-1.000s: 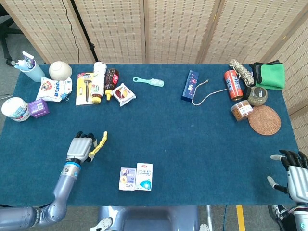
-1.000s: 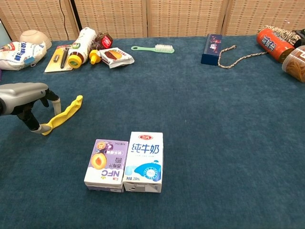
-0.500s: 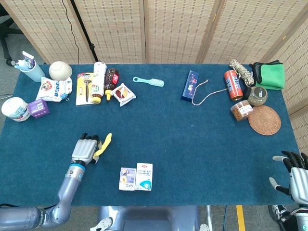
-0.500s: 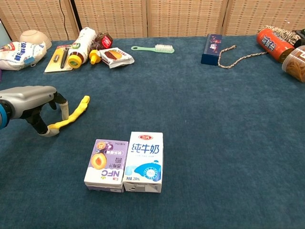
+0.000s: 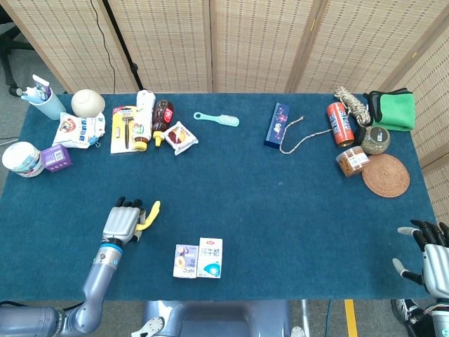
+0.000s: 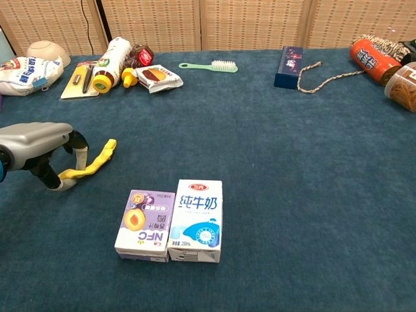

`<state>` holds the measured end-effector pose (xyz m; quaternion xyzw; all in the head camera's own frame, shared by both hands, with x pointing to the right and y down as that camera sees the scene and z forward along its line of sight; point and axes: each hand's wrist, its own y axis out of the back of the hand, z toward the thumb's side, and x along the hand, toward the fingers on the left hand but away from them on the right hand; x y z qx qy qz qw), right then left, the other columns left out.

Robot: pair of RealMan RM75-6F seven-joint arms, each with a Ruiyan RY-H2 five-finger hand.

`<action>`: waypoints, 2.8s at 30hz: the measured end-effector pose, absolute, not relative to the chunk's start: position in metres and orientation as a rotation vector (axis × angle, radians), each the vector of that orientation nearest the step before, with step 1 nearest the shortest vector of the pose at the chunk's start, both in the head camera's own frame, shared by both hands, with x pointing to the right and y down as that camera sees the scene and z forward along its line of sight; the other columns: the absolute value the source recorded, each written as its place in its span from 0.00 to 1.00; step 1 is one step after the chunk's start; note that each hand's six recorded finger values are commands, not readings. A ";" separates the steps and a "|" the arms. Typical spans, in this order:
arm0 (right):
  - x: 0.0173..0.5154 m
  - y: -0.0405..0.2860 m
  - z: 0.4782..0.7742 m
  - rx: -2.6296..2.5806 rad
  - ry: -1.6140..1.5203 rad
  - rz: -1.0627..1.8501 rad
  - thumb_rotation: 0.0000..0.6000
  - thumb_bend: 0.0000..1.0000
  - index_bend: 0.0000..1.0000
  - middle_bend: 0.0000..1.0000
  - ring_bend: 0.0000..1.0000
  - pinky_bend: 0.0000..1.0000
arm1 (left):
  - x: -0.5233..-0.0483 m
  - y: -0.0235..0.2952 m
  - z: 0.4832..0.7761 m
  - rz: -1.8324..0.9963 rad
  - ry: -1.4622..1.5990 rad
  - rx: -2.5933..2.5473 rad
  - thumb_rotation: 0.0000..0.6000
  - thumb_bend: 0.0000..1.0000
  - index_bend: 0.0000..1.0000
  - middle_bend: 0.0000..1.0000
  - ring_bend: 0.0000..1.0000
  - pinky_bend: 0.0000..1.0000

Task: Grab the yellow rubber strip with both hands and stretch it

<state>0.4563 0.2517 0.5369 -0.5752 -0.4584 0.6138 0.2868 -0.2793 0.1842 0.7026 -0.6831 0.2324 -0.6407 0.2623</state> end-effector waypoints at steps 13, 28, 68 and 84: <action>0.450 0.247 0.534 -1.550 -1.224 1.614 1.00 0.25 0.29 0.18 0.14 0.00 | -0.289 0.168 0.685 -1.661 0.649 -1.806 1.00 0.43 0.62 0.24 0.24 0.09; 0.417 0.216 0.534 -1.696 -1.236 1.470 1.00 0.25 0.30 0.18 0.15 0.03 | -0.279 0.116 0.637 -1.461 0.668 -1.885 1.00 0.43 0.65 0.26 0.25 0.09; 0.295 0.163 0.602 -2.298 -1.293 1.116 1.00 0.25 0.38 0.17 0.09 0.00 | -0.121 0.072 0.588 -1.018 0.313 -2.238 1.00 0.43 0.67 0.26 0.22 0.09; 0.268 0.161 0.620 -2.422 -1.352 1.039 1.00 0.25 0.40 0.14 0.01 0.00 | -0.080 0.064 0.594 -1.030 0.284 -2.233 1.00 0.43 0.69 0.00 0.00 0.03</action>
